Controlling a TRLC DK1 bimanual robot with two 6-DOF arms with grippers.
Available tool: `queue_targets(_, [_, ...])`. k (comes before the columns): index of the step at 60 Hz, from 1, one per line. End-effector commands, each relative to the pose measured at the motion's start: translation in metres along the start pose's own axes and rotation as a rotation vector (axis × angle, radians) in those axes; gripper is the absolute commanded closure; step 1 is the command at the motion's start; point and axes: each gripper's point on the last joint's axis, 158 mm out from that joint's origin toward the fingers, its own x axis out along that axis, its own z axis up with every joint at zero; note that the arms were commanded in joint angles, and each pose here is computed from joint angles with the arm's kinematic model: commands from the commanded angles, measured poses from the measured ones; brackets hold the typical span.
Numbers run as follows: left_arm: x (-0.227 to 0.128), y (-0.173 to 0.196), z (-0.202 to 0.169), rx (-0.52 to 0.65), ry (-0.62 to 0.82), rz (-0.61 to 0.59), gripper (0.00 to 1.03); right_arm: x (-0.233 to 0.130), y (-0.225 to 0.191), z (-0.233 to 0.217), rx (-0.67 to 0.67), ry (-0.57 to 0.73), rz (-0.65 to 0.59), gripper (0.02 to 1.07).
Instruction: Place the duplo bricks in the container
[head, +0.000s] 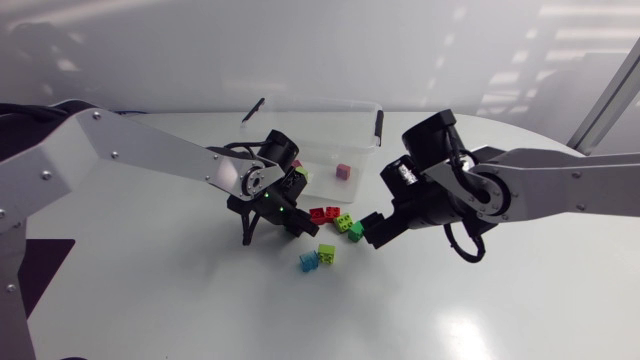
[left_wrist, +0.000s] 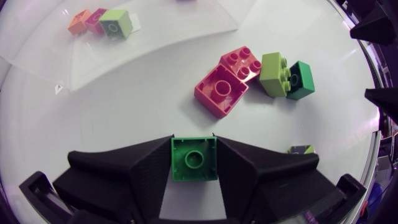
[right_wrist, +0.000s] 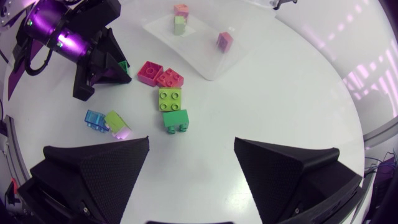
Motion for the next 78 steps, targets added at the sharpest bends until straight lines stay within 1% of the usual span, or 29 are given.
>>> queue_targets(1, [0.004,-0.01,-0.013,-0.002,0.048,-0.012,0.82,0.022,0.009,-0.022,-0.035,0.054,0.025,0.08])
queue_targets(9, [-0.017,-0.017,-0.016,0.023,0.034,-0.016,0.83,0.045,0.016,-0.029,-0.053,0.078,0.055,0.08])
queue_targets(16, [-0.055,-0.019,-0.008,0.035,-0.023,-0.011,0.83,0.06,0.019,-0.028,-0.077,0.087,0.064,0.08])
queue_targets(21, [-0.087,-0.012,0.006,0.037,-0.085,0.005,0.83,0.07,0.019,-0.027,-0.083,0.091,0.065,0.08])
queue_targets(27, [-0.137,-0.001,0.031,0.049,-0.207,0.033,0.83,0.077,0.02,-0.022,-0.095,0.083,0.068,0.08])
queue_targets(32, [-0.17,0.012,0.052,0.05,-0.304,0.065,0.83,0.082,0.021,-0.017,-0.097,0.081,0.069,0.12])
queue_targets(38, [-0.194,0.031,0.08,0.028,-0.393,0.096,0.82,0.089,0.021,-0.014,-0.1,0.084,0.07,0.14])
queue_targets(41, [-0.2,0.041,0.093,0.019,-0.43,0.111,0.82,0.092,0.021,-0.014,-0.105,0.086,0.072,0.21])
queue_targets(45, [-0.2,0.049,0.109,0.007,-0.471,0.118,0.82,0.093,0.023,-0.014,-0.109,0.088,0.075,0.37])
queue_targets(46, [-0.199,0.051,0.111,0.006,-0.475,0.12,0.82,0.092,0.024,-0.014,-0.109,0.087,0.076,0.42])
queue_targets(47, [-0.197,0.053,0.116,0.003,-0.481,0.121,0.82,0.092,0.025,-0.015,-0.11,0.089,0.079,0.51])
queue_targets(50, [-0.191,0.057,0.126,0.004,-0.499,0.125,0.82,0.092,0.025,-0.016,-0.108,0.09,0.08,0.66])
queue_targets(51, [-0.188,0.058,0.127,0.003,-0.501,0.127,0.82,0.091,0.025,-0.016,-0.108,0.09,0.08,0.69])
queue_targets(53, [-0.181,0.061,0.135,0.005,-0.513,0.129,0.82,0.089,0.026,-0.017,-0.107,0.088,0.083,0.81])
queue_targets(54, [-0.178,0.063,0.137,0.002,-0.513,0.129,0.82,0.088,0.026,-0.017,-0.107,0.087,0.083,0.85])
queue_targets(60, [-0.16,0.077,0.152,-0.027,-0.512,0.133,0.81,0.078,0.026,-0.018,-0.106,0.076,0.084,0.87])
queue_targets(61, [-0.152,0.082,0.157,-0.035,-0.51,0.135,0.81,0.073,0.026,-0.018,-0.105,0.07,0.083,0.88])
queue_targets(65, [-0.142,0.089,0.165,-0.043,-0.508,0.141,0.8,0.06,0.025,-0.016,-0.105,0.053,0.077,0.89])
queue_targets(66, [-0.14,0.091,0.167,-0.045,-0.511,0.146,0.77,0.056,0.024,-0.015,-0.103,0.047,0.077,0.89])
queue_targets(68, [-0.136,0.095,0.171,-0.051,-0.515,0.152,0.66,0.049,0.024,-0.014,-0.103,0.043,0.074,0.89])
queue_targets(69, [-0.134,0.097,0.173,-0.054,-0.515,0.153,0.57,0.046,0.024,-0.014,-0.103,0.041,0.074,0.89])
queue_targets(70, [-0.131,0.099,0.175,-0.058,-0.513,0.156,0.44,0.041,0.022,-0.013,-0.102,0.037,0.07,0.89])
queue_targets(72, [-0.129,0.101,0.177,-0.059,-0.515,0.163,0.32,0.033,0.022,-0.01,-0.102,0.027,0.069,0.89])
queue_targets(74, [-0.126,0.105,0.18,-0.06,-0.517,0.17,0.24,0.023,0.02,-0.007,-0.1,0.015,0.064,0.89])
queue_targets(78, [-0.123,0.109,0.181,-0.061,-0.517,0.175,0.15,0.004,0.017,0.001,-0.099,-0.009,0.049,0.89])
